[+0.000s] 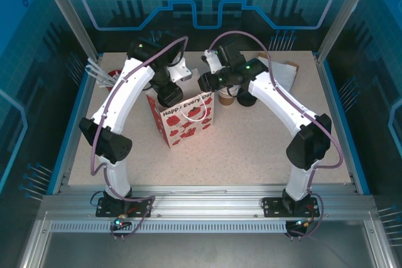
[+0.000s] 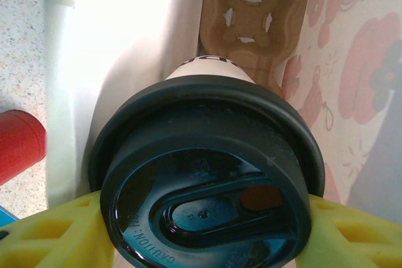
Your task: Pack the takeout coffee
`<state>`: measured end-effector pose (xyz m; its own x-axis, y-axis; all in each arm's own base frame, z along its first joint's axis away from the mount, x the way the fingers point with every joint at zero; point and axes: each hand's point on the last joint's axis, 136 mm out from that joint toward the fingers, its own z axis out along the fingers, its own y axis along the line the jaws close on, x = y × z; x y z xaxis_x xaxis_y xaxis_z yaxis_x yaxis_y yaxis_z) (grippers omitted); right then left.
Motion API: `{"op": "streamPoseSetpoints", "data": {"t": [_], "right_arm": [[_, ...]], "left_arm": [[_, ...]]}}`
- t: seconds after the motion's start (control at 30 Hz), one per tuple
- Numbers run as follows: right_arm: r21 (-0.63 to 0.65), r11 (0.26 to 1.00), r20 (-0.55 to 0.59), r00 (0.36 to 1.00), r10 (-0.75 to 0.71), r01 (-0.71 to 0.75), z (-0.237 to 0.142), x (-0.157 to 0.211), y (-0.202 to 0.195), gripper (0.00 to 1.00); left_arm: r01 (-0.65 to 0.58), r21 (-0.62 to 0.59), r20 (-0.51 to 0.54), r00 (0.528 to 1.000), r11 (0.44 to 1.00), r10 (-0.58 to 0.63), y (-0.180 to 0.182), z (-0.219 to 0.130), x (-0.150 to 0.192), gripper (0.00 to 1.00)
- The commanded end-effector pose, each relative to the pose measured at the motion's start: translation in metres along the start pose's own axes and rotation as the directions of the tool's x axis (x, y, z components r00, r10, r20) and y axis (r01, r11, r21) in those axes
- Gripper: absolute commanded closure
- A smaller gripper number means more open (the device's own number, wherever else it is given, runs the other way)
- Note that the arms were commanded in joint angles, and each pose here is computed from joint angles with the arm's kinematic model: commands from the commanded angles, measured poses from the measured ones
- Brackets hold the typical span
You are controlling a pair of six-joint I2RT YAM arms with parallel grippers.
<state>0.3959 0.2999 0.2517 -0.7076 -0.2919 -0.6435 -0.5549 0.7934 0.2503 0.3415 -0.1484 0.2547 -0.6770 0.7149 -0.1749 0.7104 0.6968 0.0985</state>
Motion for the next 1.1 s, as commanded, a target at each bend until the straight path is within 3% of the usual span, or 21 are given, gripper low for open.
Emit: {"op": "streamPoseSetpoints", "data": {"t": [0.0, 0.73, 1.07], "right_arm": [[-0.001, 1.0, -0.015, 1.0, -0.022, 0.022, 0.001, 0.0, 0.004, 0.62], [-0.015, 1.0, 0.001, 1.0, -0.014, 0.014, -0.005, -0.002, 0.003, 0.6], [-0.027, 1.0, 0.021, 1.0, 0.001, 0.0, -0.014, -0.005, 0.0, 0.56]], "left_arm": [[-0.04, 0.006, -0.048, 0.998, 0.999, 0.041, -0.001, 0.005, 0.006, 0.53], [-0.063, 0.021, -0.182, 0.981, 0.998, 0.066, 0.004, 0.046, 0.019, 0.52], [-0.073, 0.033, -0.18, 0.98, 0.997, 0.078, 0.003, 0.053, 0.017, 0.51]]}}
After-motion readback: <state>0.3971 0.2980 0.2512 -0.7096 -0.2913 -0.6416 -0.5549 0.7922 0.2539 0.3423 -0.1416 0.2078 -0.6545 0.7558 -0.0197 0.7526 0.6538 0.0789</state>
